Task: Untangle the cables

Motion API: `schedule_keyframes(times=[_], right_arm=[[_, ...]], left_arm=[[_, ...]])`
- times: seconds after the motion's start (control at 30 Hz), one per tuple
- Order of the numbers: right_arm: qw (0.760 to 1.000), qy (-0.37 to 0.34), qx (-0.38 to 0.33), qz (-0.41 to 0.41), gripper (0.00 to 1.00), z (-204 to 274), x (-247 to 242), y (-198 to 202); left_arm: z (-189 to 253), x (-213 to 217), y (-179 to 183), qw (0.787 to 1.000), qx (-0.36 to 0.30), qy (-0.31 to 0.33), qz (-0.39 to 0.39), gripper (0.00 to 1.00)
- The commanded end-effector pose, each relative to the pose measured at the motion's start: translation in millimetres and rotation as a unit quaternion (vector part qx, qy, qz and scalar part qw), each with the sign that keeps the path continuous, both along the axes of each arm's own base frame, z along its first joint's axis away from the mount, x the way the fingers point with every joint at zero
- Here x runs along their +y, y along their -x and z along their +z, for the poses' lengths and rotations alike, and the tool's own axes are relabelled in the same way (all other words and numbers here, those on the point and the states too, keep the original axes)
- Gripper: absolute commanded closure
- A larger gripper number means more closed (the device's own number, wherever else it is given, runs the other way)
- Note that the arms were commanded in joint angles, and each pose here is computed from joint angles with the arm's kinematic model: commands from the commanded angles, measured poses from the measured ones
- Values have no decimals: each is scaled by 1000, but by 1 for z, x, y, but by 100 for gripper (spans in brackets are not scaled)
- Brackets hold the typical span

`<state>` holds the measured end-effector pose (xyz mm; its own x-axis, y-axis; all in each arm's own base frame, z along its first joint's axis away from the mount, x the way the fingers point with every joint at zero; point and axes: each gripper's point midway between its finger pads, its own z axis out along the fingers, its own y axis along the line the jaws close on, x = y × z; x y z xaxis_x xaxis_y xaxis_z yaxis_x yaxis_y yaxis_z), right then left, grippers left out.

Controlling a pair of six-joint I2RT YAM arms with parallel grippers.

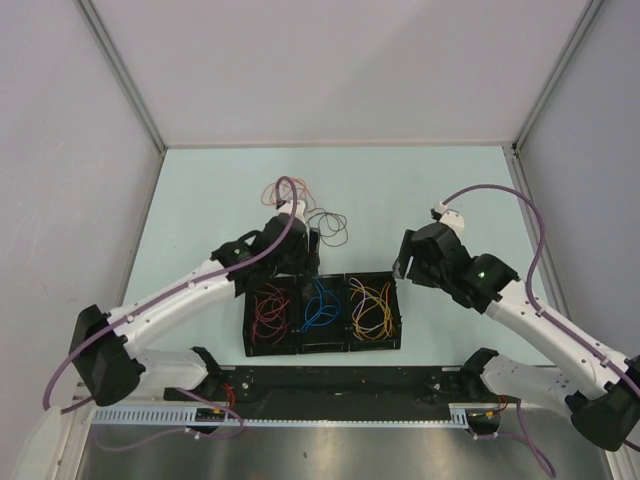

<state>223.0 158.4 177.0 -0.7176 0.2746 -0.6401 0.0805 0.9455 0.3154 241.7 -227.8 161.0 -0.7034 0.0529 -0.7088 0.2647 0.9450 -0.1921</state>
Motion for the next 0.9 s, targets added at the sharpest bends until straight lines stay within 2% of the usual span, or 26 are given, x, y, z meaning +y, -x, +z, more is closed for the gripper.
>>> schedule_keyframes(times=[0.0,0.17,0.33,0.5,0.53,0.6,0.63,0.67,0.87], right_arm=[[1000,6,-29,-7,23,21,-11,-3],[999,8,-37,1,21,19,-17,-11],[999,-2,-24,29,20,6,-12,-15],[998,-10,-3,55,20,-11,-3,-19],[998,-14,-2,59,20,-15,-1,-21],[997,-19,9,71,20,-22,5,-22],[997,-23,9,75,20,-23,7,-23],[997,-23,14,78,20,-26,9,-23],[995,-23,27,93,20,-39,16,-28]], left_arm=[[28,1,-41,999,-34,-2,11,25],[31,15,-92,997,-43,-27,50,25],[0,39,-146,994,-11,-49,93,28],[-6,61,-199,991,-11,-30,129,30],[-22,64,-208,990,0,-36,133,31],[-23,70,-227,990,-2,-22,139,33],[-44,73,-234,989,18,-28,143,34],[-41,75,-244,989,14,-22,147,35],[-64,93,-278,986,23,-5,168,38]])
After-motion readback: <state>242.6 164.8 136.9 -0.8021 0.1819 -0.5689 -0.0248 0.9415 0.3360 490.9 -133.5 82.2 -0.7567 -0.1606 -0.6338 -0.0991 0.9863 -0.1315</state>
